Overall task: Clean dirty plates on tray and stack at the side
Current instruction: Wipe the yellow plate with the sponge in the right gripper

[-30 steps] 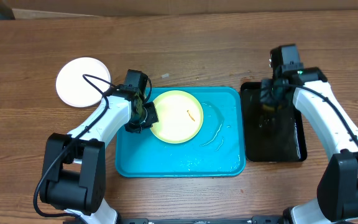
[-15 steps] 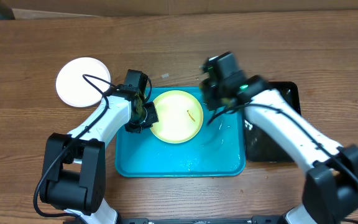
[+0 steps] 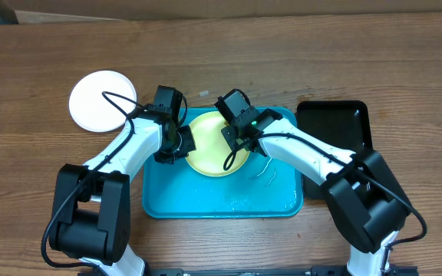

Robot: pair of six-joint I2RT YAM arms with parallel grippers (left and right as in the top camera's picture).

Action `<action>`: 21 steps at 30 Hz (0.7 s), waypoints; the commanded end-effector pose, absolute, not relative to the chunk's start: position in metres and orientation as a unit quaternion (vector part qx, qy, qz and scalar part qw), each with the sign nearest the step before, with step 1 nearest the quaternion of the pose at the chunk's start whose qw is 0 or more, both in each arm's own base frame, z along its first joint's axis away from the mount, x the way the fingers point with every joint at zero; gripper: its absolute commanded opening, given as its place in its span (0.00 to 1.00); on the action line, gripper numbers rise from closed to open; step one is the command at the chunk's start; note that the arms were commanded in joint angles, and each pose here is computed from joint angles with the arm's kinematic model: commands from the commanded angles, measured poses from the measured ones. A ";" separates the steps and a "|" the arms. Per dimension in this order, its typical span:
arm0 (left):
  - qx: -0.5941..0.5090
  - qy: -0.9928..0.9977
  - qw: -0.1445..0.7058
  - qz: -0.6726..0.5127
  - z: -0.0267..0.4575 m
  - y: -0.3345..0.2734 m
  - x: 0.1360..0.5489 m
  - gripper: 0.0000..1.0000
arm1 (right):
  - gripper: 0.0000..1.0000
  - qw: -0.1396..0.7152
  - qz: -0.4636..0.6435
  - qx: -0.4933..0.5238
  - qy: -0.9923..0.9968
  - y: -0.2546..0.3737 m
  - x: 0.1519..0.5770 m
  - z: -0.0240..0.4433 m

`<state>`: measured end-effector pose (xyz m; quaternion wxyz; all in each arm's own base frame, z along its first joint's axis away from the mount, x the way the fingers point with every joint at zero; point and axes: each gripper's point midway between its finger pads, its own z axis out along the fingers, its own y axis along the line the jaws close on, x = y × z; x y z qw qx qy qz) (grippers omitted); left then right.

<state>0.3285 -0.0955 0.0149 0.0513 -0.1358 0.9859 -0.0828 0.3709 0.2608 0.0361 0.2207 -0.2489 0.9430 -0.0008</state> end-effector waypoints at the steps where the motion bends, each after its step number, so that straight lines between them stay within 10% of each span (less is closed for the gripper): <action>1: -0.139 0.985 0.057 -0.080 0.017 -0.096 0.327 0.04 | 0.04 0.221 -0.010 -0.255 0.941 0.263 0.374 0.034; 21: -0.139 0.985 0.058 -0.083 0.018 -0.097 0.328 0.04 | 0.04 0.100 0.129 -0.327 0.931 0.305 0.326 0.023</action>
